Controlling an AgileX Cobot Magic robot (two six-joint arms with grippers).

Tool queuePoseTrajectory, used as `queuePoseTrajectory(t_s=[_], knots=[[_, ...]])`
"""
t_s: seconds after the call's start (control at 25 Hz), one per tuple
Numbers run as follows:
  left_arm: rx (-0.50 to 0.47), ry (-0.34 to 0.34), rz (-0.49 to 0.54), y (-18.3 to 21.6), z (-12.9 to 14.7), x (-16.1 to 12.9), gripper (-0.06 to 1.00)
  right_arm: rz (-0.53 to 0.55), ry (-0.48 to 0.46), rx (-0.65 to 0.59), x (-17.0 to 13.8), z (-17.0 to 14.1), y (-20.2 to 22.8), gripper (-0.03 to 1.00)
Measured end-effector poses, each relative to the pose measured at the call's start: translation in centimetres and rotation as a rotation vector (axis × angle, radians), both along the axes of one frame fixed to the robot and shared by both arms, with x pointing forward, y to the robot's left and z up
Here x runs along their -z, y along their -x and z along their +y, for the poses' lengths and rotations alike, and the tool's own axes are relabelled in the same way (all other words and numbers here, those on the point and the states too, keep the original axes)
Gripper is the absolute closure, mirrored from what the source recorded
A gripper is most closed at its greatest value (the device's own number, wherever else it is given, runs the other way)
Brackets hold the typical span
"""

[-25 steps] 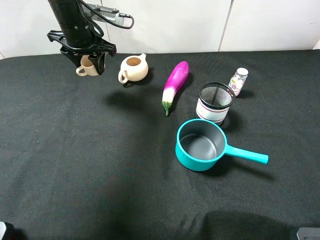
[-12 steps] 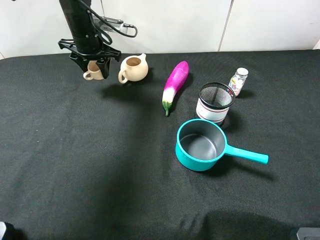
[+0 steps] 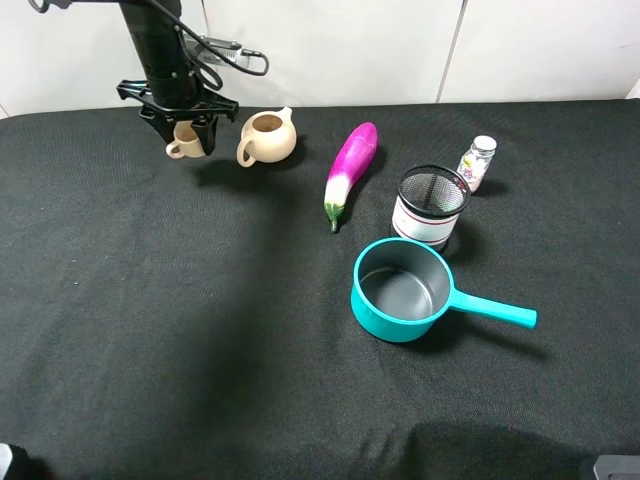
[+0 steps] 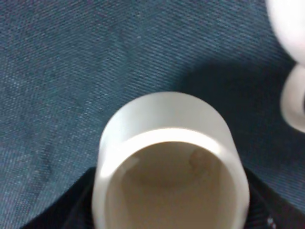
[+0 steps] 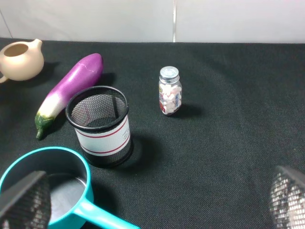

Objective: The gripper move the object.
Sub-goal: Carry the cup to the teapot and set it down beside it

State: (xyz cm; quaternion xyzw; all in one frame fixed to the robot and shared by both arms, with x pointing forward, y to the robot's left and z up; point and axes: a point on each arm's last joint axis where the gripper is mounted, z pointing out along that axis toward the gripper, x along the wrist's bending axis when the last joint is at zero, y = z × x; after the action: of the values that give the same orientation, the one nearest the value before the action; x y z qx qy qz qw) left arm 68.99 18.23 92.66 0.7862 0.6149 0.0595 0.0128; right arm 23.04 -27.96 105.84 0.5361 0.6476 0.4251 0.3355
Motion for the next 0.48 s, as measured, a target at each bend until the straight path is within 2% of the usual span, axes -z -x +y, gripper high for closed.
queuePoseTrajectory(t_s=[0.32, 0.48], knots=[[-0.029, 0.028, -0.061, -1.0, 1.0, -0.1, 0.41, 0.000, 0.000, 0.000, 0.0, 0.0, 0.0, 0.27], [-0.037, 0.039, -0.044, -1.8, 0.7, 0.9, 0.41, 0.000, 0.000, 0.000, 0.0, 0.0, 0.0, 0.27]])
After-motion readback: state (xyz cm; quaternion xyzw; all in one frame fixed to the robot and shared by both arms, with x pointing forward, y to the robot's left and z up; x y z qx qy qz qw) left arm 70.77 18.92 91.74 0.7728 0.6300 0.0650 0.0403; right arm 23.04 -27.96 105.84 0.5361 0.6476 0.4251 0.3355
